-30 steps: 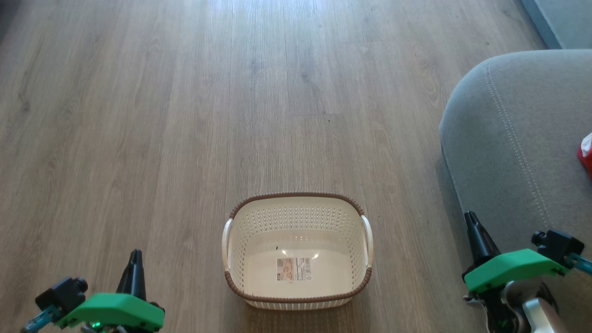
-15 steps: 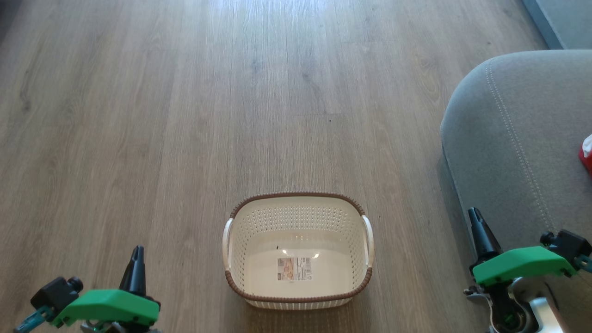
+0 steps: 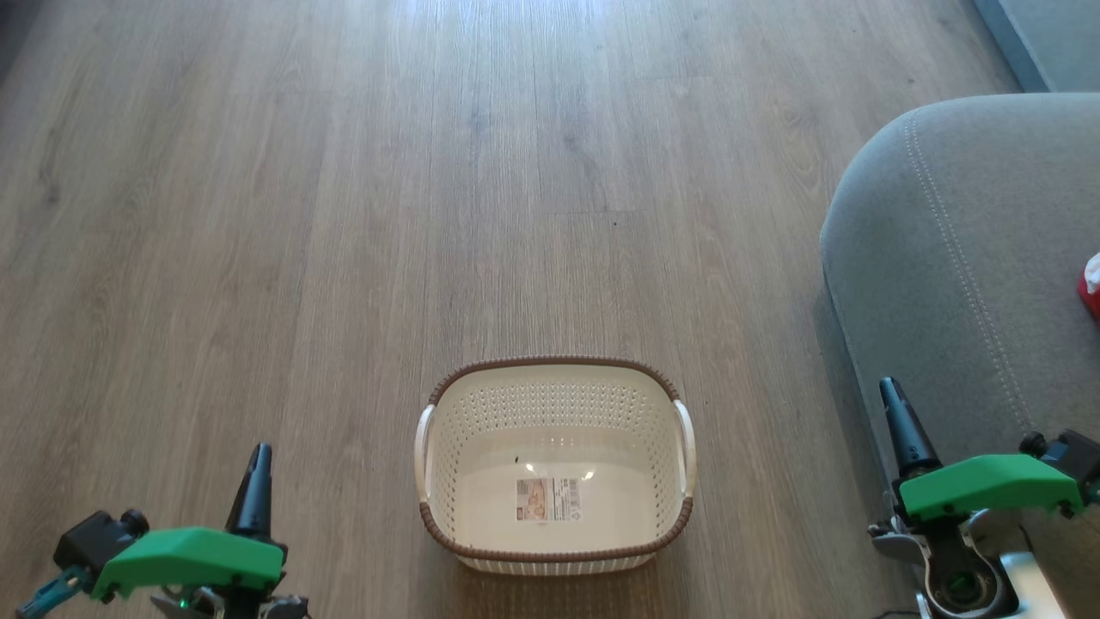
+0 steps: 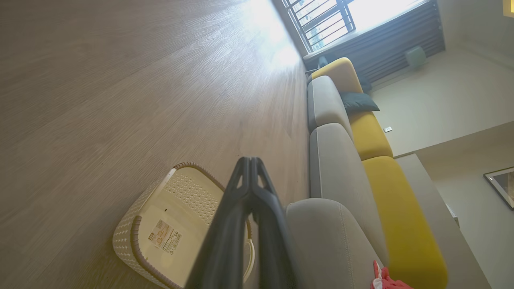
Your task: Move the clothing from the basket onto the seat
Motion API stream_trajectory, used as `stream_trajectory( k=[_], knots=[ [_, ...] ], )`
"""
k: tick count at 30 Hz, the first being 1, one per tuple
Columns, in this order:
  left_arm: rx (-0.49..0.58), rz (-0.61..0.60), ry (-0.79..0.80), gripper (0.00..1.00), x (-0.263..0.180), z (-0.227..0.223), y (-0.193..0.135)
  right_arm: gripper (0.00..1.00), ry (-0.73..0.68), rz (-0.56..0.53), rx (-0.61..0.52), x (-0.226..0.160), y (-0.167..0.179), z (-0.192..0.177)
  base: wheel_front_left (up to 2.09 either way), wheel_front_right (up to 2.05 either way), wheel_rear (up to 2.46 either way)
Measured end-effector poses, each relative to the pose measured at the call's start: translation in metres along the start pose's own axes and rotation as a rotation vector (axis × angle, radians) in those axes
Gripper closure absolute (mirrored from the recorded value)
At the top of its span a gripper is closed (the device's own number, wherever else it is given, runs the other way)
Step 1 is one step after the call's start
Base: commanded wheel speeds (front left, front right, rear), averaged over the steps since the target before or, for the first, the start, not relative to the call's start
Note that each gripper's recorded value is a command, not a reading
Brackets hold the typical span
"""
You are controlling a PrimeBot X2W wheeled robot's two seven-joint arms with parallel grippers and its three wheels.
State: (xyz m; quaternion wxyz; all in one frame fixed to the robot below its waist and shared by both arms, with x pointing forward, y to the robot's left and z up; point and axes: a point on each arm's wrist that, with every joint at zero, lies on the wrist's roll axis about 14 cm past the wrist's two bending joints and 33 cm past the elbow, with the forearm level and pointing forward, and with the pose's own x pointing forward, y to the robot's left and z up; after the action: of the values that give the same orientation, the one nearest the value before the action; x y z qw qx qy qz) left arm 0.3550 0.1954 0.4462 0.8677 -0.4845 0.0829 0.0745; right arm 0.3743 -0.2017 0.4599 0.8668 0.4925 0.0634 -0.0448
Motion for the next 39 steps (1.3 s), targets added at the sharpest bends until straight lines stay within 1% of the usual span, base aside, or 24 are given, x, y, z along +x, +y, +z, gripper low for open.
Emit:
stream_trajectory(
  k=[19,39],
  knots=[
    [-0.212,-0.034,0.018,1.00,0.004,0.001,-0.009,1.00,-0.013,0.021,0.205,0.002,0.007,0.006,0.00,0.00,0.00],
    [-0.445,-0.105,0.033,1.00,0.010,0.007,-0.026,1.00,-0.031,0.060,0.433,0.003,0.016,0.015,0.00,0.00,0.00]
  ],
)
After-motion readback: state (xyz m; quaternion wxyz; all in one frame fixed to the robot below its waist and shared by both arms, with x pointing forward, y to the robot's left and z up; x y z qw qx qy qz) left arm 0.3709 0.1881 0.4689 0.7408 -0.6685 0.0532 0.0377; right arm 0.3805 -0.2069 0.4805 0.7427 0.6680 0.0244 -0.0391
